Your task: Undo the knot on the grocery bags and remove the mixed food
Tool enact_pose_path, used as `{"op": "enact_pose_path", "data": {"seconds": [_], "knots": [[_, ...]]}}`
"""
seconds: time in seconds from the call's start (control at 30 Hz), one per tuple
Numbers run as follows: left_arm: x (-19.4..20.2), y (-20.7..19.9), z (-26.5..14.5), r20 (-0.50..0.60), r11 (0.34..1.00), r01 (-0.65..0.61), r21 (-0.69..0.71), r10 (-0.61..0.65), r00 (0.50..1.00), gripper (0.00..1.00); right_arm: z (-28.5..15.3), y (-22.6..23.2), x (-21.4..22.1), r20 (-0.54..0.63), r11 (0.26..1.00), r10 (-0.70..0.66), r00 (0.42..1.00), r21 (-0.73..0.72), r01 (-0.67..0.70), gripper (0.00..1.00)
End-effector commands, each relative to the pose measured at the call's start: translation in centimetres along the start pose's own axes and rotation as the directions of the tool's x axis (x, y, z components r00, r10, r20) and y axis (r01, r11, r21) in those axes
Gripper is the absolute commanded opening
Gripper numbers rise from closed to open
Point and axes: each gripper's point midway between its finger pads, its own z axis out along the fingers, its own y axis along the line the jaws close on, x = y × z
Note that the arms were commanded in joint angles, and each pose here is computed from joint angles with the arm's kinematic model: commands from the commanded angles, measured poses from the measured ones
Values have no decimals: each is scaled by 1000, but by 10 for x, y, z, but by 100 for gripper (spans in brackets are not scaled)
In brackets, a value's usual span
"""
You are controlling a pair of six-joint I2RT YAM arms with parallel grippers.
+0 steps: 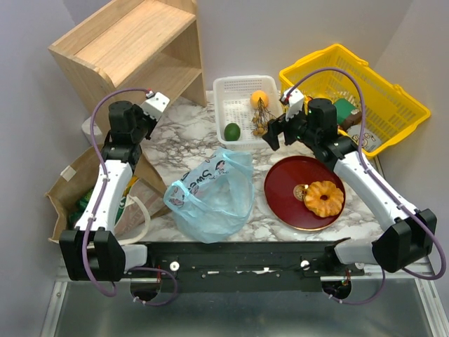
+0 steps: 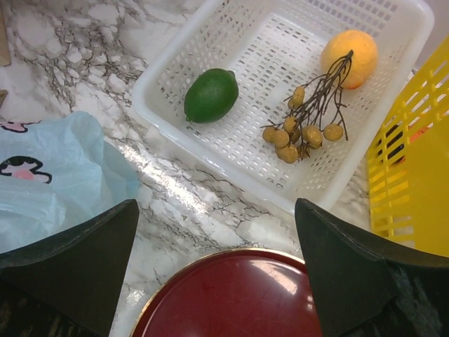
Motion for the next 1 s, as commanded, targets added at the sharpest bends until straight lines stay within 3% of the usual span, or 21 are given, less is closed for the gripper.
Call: {"op": "enact_pose_path", "data": {"seconds": [0.0, 0.03, 0.07, 0.13, 0.17, 0.27, 0.37, 0.5, 0.6, 0.67, 0.73, 0.83, 0.87, 0.97], "knots": [[-73, -37, -37, 281, 964, -23, 265, -55, 958, 9, -1, 4, -13, 37, 999, 8, 999, -33, -7, 100], [-95, -55, -55, 347, 927, -24, 374, -115, 931, 31, -5, 8, -18, 51, 999, 6, 999, -53, -3, 100], [-115, -62, -79, 365, 901, 31, 432, -206, 908, 43, -10, 26, -26, 79, 987, -16, 997, -156, 28, 99], [-148, -74, -111, 408, 858, 30, 512, -275, 871, 63, -22, 55, -26, 83, 945, -47, 995, -318, 71, 100], [-153, -79, -126, 396, 839, 43, 543, -301, 867, 67, -33, 79, -29, 109, 890, -48, 993, -446, 92, 100], [-153, -102, -160, 336, 763, 53, 644, -345, 876, 72, -46, 104, -24, 94, 817, -28, 995, -572, 77, 100], [-120, -118, -174, 254, 750, 79, 657, -318, 914, 72, -44, 118, -11, 79, 792, -72, 994, -601, 105, 100], [-88, -135, -195, 222, 751, 70, 657, -281, 934, 74, -29, 132, 16, 40, 758, -182, 983, -631, 165, 100], [-76, -141, -204, 192, 747, 105, 657, -300, 934, 74, -7, 134, 32, -16, 792, -260, 966, -576, 204, 100], [-76, -142, -208, 195, 749, 125, 651, -324, 926, 74, 22, 120, 37, -63, 857, -289, 955, -461, 229, 100], [-77, -139, -207, 203, 763, 137, 632, -334, 920, 74, 43, 108, 37, -106, 911, -237, 966, -369, 183, 98], [-79, -131, -203, 218, 789, 147, 597, -336, 916, 74, 48, 102, 18, -88, 918, -245, 966, -341, 202, 68], [-79, -130, -202, 224, 795, 148, 589, -336, 915, 74, 45, 106, 13, -71, 909, -249, 966, -362, 208, 53], [-77, -131, -201, 239, 802, 147, 578, -339, 910, 74, 26, 118, -1, -28, 866, -284, 958, -437, 244, 30]]}}
